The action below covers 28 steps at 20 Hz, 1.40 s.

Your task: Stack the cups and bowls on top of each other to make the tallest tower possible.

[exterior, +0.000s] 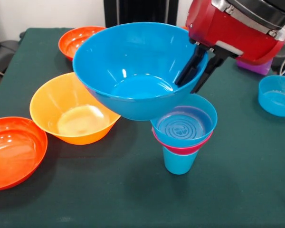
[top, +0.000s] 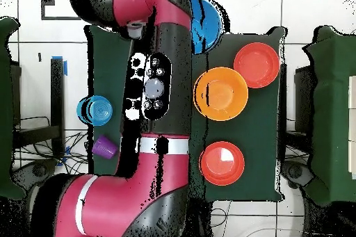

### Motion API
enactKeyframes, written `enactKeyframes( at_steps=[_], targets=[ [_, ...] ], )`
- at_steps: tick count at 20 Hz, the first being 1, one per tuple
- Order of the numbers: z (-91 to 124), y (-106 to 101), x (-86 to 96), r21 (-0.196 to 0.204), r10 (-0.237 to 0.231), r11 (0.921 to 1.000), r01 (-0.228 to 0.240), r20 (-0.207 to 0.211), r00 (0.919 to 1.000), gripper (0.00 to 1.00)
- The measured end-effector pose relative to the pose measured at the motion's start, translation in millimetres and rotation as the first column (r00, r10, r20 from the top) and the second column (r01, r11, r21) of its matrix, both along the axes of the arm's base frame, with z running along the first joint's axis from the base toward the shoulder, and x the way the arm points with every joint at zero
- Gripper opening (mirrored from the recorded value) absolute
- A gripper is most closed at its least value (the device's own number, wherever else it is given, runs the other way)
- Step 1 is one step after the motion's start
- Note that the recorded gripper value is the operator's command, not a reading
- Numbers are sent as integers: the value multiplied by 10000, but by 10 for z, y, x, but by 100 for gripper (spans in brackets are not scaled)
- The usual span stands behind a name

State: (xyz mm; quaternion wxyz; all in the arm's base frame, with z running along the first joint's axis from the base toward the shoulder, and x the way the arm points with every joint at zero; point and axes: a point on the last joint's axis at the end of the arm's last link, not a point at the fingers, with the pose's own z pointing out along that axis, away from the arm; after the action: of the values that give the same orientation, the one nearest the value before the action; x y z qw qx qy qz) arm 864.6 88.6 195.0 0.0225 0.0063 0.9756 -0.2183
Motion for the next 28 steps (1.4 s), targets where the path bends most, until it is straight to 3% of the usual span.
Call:
enactKeyframes(
  at_steps=[8,15,20,28],
  targets=[
    [6,267,-35,64,-29,10000,28,128,9999,0],
    [-11,641,-90,362,-475,9983,460,423,9980,0],
    [-29,776,-117,444,-781,9961,756,571,9953,0],
    [-81,774,-128,413,-842,9958,821,531,9950,0]
  ],
)
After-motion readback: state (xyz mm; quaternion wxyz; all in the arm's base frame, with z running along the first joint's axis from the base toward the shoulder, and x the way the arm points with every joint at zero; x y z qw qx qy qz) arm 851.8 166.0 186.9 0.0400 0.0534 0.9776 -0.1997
